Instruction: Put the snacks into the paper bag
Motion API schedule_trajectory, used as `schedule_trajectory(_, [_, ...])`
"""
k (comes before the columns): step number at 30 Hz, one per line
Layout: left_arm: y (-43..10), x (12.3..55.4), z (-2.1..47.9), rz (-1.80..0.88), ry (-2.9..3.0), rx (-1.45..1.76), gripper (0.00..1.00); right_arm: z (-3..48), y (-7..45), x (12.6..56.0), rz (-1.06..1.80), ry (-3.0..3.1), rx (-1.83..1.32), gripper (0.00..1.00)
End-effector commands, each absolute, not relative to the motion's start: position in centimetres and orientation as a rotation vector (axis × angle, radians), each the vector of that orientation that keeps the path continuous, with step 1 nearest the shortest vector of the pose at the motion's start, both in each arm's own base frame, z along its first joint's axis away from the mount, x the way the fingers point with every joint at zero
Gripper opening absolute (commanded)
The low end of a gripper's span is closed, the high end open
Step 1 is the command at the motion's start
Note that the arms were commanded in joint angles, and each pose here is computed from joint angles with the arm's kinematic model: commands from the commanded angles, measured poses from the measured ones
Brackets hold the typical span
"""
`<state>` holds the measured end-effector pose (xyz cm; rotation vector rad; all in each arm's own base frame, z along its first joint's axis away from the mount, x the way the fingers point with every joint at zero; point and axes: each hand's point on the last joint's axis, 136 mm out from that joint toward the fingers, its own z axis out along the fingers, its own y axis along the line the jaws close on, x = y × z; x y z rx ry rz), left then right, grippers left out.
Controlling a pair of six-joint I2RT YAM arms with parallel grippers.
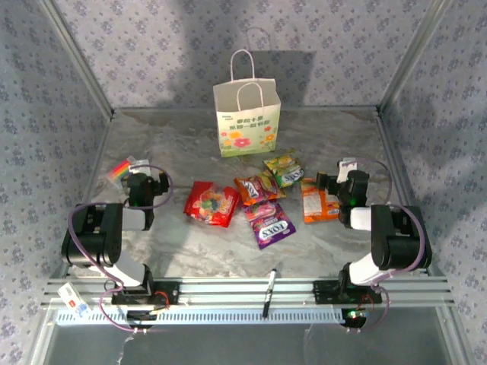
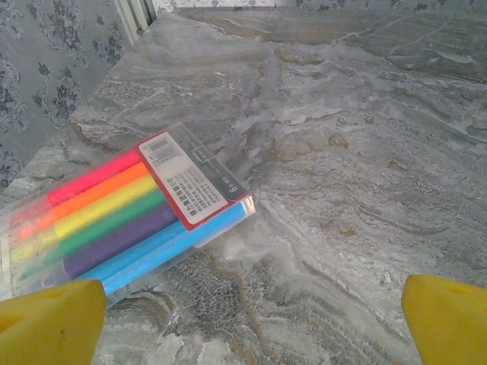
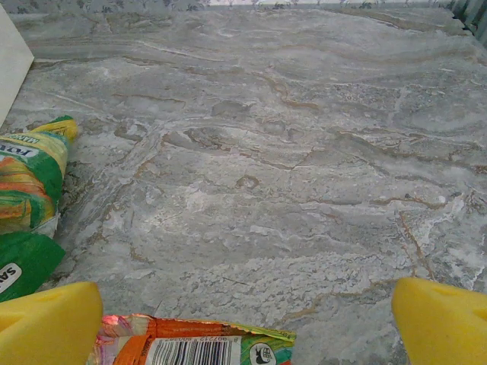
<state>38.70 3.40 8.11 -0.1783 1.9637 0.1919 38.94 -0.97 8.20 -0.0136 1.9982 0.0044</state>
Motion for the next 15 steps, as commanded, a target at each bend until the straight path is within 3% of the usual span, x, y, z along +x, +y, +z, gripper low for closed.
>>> schedule_trajectory(1, [3.17,39.32,9.21,0.166,1.928,-0.185,1.0,8.39,-0.95,39.12,0.001,1.981,-0.031,1.0])
schedule_trajectory(15, [3.17,39.32,9.22,0.166,1.928,-0.184,1.0,8.42,-0.98,39.16,0.001,1.981,-0.031,1.0])
